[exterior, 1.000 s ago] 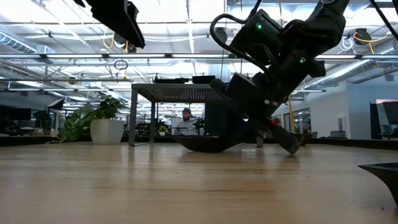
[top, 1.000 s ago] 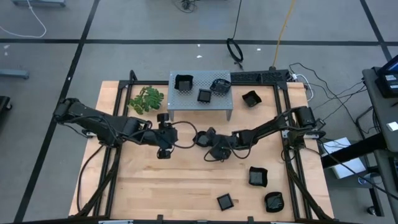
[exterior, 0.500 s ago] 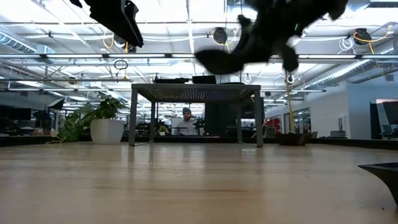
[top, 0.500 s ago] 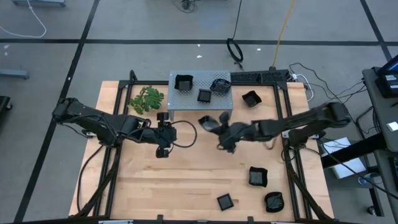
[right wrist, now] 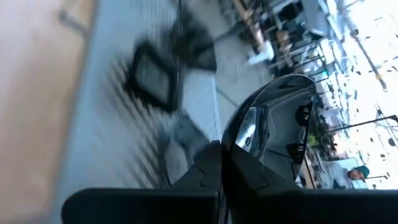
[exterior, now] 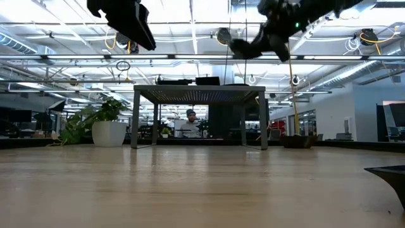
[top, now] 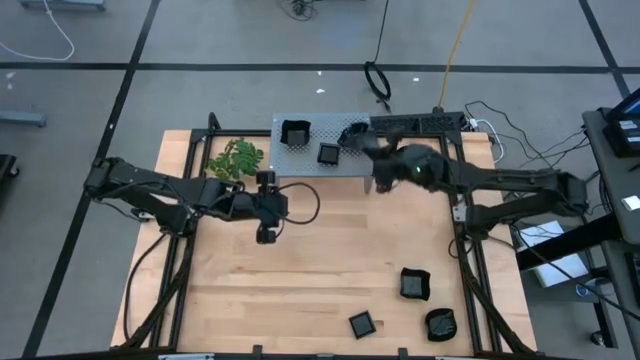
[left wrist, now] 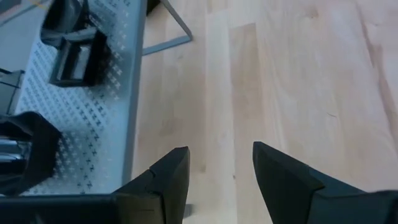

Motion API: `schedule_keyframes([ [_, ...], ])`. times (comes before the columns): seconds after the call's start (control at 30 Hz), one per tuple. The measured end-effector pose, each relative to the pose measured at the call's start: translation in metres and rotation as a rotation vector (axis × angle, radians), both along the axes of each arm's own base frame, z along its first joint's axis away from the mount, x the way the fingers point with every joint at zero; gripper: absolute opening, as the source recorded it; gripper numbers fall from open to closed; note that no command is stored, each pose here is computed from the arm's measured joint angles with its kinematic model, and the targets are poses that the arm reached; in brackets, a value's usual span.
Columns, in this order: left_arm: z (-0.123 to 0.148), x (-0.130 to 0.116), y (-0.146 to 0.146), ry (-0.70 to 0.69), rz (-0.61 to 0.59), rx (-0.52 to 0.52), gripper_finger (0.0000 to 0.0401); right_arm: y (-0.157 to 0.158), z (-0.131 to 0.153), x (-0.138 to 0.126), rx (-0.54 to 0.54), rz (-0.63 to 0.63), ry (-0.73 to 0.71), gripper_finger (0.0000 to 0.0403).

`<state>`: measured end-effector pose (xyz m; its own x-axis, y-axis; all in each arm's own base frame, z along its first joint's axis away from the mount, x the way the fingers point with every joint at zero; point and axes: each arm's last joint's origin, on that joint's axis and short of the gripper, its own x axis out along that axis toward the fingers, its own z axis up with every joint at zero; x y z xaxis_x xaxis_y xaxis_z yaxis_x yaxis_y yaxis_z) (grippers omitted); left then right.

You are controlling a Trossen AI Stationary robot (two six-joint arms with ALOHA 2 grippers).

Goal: Pick & Place Mini shaped plates
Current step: Stack the black leaf-shaped plate on top of the black leaf-shaped plate on the shelf

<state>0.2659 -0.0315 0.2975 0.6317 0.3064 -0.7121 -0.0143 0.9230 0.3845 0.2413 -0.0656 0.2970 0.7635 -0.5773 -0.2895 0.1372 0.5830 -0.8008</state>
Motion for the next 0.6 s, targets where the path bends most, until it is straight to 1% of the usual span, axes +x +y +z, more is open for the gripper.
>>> schedule_keyframes([
  [0.13, 0.001, 0.001, 0.001, -0.006, -0.005, 0.008, 0.0182, -0.028, -0.013, -0.005, -0.03, -0.015, 0.149, 0.0001],
  [0.3, 0.001, 0.001, 0.002, -0.011, 0.006, 0.004, 0.0182, -0.053, -0.025, -0.005, -0.105, -0.002, 0.273, 0.0001],
  [0.47, 0.001, 0.001, 0.006, -0.02, 0.041, -0.005, 0.0182, -0.059, -0.033, 0.001, -0.208, 0.061, 0.384, 0.0001],
  [0.6, 0.001, 0.002, 0.011, -0.026, 0.073, -0.015, 0.0182, -0.059, -0.037, 0.004, -0.257, 0.128, 0.439, 0.0001],
])
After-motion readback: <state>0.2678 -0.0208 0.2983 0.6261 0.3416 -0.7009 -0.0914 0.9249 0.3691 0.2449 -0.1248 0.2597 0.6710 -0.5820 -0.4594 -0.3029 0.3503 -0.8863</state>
